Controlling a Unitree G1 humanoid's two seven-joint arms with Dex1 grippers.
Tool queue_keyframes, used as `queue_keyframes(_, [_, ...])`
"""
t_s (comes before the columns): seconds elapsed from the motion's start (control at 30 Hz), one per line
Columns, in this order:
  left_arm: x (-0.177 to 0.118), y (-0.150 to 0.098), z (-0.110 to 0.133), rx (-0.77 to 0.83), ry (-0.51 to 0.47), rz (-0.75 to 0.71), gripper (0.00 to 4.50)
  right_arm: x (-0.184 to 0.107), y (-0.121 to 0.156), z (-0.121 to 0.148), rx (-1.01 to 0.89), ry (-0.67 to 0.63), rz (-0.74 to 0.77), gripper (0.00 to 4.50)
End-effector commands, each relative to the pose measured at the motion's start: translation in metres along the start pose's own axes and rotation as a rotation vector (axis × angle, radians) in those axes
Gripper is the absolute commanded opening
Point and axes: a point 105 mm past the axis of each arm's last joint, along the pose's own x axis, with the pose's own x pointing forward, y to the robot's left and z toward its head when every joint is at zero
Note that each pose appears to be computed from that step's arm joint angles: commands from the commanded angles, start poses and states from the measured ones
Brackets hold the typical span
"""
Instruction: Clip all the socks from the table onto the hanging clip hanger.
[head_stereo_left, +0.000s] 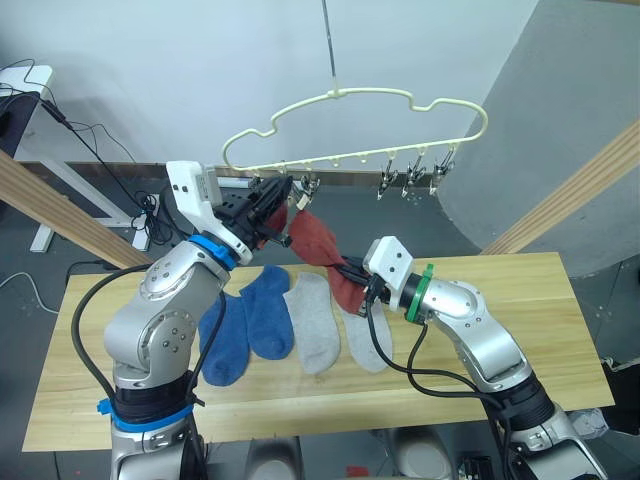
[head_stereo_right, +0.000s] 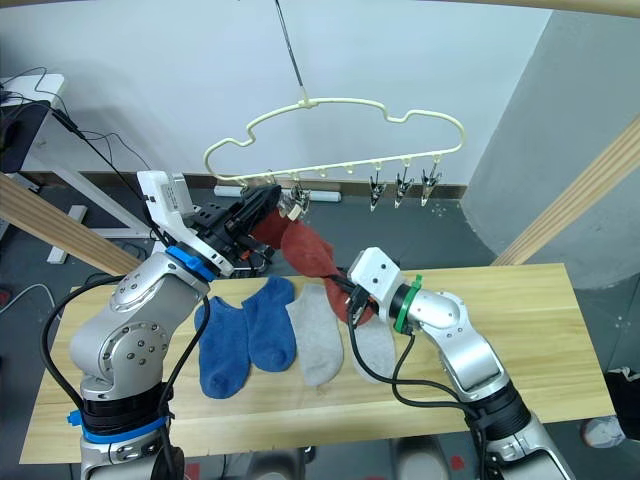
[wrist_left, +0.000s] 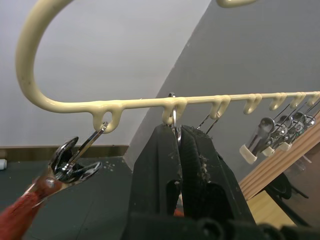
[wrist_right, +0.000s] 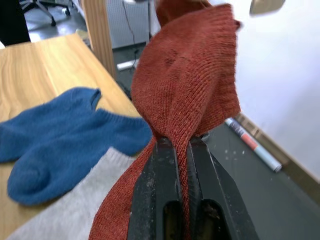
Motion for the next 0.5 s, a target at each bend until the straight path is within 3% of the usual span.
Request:
queue_keyframes(0.03, [-0.001,-0.016,0.016,0.029,-0.058,-0.056,0.00,0.001,0.001,0.012,-0.026,-0.051,0.005,0.02])
queue_keyframes(0.5, [-0.004,-0.016,0.011,0.020,-0.046,-0.050,0.00,0.005,0.000,0.025,-0.051,-0.108,-0.005,0.02])
